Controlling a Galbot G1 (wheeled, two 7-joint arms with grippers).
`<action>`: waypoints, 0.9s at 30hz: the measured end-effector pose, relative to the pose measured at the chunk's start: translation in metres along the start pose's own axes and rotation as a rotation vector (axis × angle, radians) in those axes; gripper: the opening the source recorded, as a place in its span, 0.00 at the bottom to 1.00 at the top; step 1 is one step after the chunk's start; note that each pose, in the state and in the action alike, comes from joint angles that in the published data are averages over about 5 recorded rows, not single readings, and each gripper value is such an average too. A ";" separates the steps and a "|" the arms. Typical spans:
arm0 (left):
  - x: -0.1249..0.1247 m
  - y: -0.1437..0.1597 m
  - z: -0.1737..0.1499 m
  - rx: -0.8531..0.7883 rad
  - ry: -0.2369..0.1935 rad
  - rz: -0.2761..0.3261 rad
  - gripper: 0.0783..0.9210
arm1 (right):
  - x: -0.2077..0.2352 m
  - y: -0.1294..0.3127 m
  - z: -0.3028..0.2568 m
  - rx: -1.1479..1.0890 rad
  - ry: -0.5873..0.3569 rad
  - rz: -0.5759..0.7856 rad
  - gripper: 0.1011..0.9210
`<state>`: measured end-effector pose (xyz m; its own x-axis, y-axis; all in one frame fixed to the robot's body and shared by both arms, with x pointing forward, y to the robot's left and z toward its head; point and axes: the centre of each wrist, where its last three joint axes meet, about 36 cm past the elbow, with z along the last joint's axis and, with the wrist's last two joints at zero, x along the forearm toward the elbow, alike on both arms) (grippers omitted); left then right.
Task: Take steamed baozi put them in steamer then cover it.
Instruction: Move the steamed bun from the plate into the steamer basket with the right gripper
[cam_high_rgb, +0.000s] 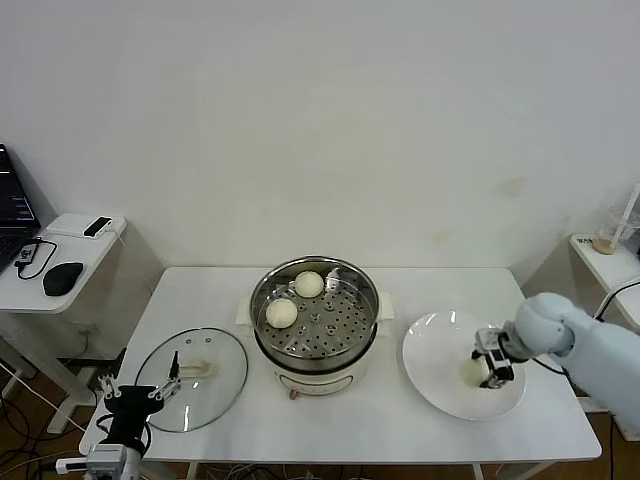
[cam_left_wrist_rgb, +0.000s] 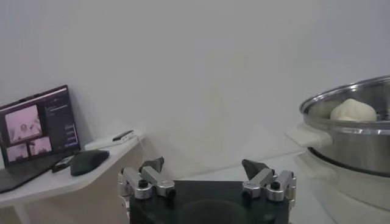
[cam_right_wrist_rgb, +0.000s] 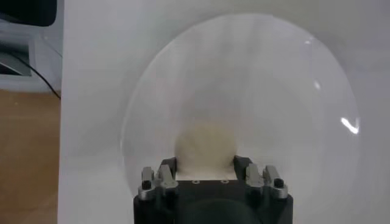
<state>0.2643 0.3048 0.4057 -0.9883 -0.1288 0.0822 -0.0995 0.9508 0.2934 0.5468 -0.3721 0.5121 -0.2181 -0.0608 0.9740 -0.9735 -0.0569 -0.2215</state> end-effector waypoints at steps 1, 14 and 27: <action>0.000 0.000 0.000 0.000 -0.001 0.001 0.88 | 0.007 -0.005 -0.001 -0.001 -0.005 0.011 0.59; 0.000 0.004 -0.003 -0.006 -0.009 -0.003 0.88 | 0.109 -0.080 -0.041 0.056 -0.096 0.191 0.60; 0.002 0.010 0.001 -0.004 0.001 -0.028 0.88 | 0.150 -0.125 -0.156 0.254 -0.209 0.249 0.60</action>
<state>0.2610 0.3142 0.4082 -0.9849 -0.1560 0.0750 -0.1270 0.9455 0.2999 0.6252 -0.2187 0.6931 -0.4008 -0.3037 0.8644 -0.8391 -0.2572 -0.4794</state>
